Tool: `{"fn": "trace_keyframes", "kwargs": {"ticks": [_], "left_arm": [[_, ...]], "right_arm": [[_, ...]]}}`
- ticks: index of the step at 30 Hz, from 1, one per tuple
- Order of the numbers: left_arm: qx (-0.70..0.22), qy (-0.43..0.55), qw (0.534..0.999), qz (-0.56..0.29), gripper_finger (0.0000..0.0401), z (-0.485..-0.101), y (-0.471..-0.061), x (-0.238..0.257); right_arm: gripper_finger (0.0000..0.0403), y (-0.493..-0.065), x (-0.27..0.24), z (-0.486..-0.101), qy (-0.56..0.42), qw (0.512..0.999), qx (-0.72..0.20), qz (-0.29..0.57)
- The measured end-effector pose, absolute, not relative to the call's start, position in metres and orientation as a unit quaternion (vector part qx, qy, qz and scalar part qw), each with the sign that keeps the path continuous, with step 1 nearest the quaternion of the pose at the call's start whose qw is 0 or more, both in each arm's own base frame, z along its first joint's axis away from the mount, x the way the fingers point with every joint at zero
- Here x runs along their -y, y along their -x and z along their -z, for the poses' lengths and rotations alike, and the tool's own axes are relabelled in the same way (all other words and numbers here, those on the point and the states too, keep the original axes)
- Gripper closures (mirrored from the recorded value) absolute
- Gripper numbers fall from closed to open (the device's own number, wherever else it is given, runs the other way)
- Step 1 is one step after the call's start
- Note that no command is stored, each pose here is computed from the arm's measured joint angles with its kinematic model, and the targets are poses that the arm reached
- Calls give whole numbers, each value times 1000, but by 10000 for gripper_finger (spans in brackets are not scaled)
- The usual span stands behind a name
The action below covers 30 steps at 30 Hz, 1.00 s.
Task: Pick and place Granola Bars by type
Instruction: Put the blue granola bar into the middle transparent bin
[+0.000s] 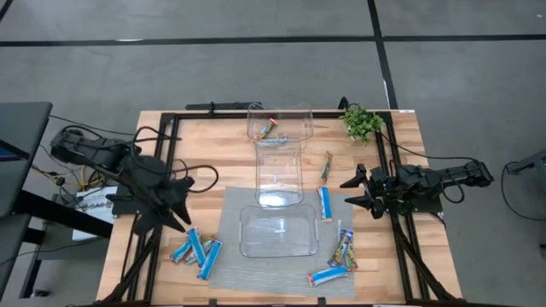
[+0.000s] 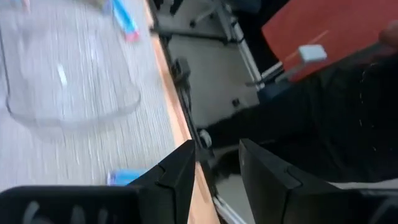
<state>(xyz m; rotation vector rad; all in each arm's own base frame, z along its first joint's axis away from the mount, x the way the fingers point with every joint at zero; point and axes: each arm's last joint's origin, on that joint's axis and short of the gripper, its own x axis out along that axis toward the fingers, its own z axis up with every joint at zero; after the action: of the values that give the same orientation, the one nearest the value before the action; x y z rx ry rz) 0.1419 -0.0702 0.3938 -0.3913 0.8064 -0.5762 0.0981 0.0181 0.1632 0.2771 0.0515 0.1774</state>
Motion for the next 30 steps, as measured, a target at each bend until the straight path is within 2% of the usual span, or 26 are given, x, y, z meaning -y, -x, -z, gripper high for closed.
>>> {"fn": "trace_keyframes", "kwargs": {"ticks": [6,13,21,30], "left_arm": [[-489,246,827,129,285,-375,-139,77],[-582,277,764,-15,285,-353,-140,92],[-612,328,700,-167,285,-328,-158,117],[-633,378,607,-297,285,-295,-178,150]], "right_arm": [[154,-98,-18,-163,-138,986,-25,-88],[154,-98,-18,-163,-138,986,-26,-88],[154,-98,-18,-163,-138,986,-26,-88],[154,-98,-18,-163,-138,986,-26,-88]]}}
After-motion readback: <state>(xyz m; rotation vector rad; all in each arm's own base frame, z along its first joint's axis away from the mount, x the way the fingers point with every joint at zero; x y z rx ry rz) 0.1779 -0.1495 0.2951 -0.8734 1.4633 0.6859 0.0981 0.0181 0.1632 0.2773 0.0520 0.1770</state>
